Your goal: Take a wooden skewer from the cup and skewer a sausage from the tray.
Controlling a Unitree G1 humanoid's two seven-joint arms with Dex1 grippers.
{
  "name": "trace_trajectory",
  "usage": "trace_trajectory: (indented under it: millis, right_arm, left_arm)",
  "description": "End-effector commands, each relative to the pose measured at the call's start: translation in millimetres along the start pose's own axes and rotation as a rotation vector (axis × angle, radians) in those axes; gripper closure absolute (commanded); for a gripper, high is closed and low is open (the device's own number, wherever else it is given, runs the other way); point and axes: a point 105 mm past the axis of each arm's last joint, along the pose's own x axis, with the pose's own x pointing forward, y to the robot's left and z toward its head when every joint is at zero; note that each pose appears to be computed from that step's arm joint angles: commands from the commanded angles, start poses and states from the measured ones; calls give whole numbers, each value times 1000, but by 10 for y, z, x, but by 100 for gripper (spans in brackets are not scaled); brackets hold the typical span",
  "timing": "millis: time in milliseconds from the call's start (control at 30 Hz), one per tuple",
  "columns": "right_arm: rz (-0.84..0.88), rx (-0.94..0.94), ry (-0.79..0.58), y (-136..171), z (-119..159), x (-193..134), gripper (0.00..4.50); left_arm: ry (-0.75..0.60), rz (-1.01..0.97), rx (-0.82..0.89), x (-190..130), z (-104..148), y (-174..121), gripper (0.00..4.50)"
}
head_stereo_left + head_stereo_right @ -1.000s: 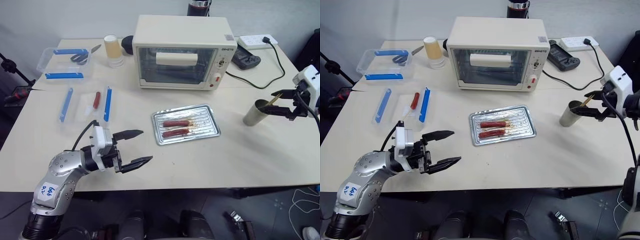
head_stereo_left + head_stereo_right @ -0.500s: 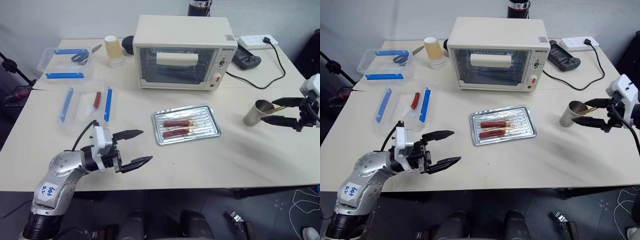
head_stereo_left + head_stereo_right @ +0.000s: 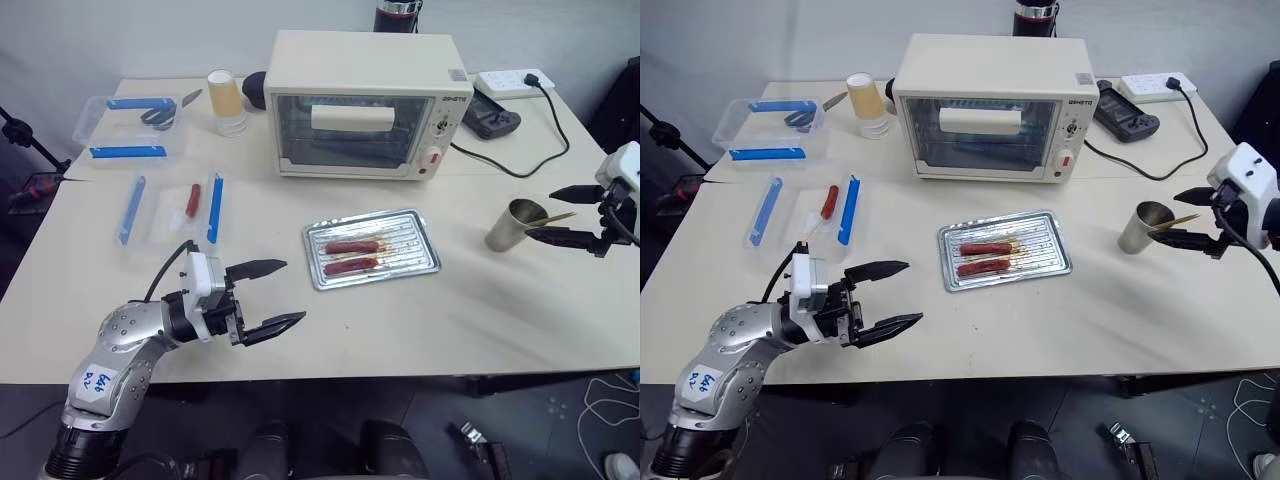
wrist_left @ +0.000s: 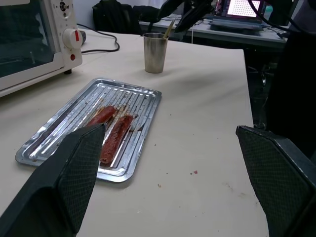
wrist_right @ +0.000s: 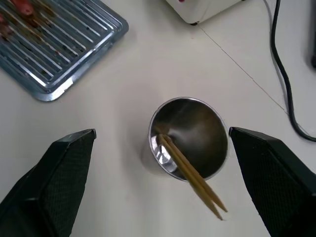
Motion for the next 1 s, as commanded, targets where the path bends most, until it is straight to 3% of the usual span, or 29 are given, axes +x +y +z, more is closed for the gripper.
trace_trajectory:
  millis: [33,133,600,733,867,1000]
  right_arm:
    - [-50,-109,93,-126,4,-148,90]
    - [-33,-171,148,-149,-36,-156,193]
    - [48,-262,181,-120,-67,-195,193]
    - [52,-259,176,-115,-69,-196,283]
    - [56,-268,178,-110,-66,-193,422]
    - [57,-281,163,-109,-19,-182,422]
  left_arm:
    - [-19,-9,26,24,66,-68,0]
    - [-20,-8,21,25,55,-80,0]
    - [-27,-10,24,50,67,-73,0]
    - [-24,-10,26,45,72,-60,0]
    - [-23,-10,27,46,73,-55,0]
    - [-25,-10,27,51,75,-55,0]
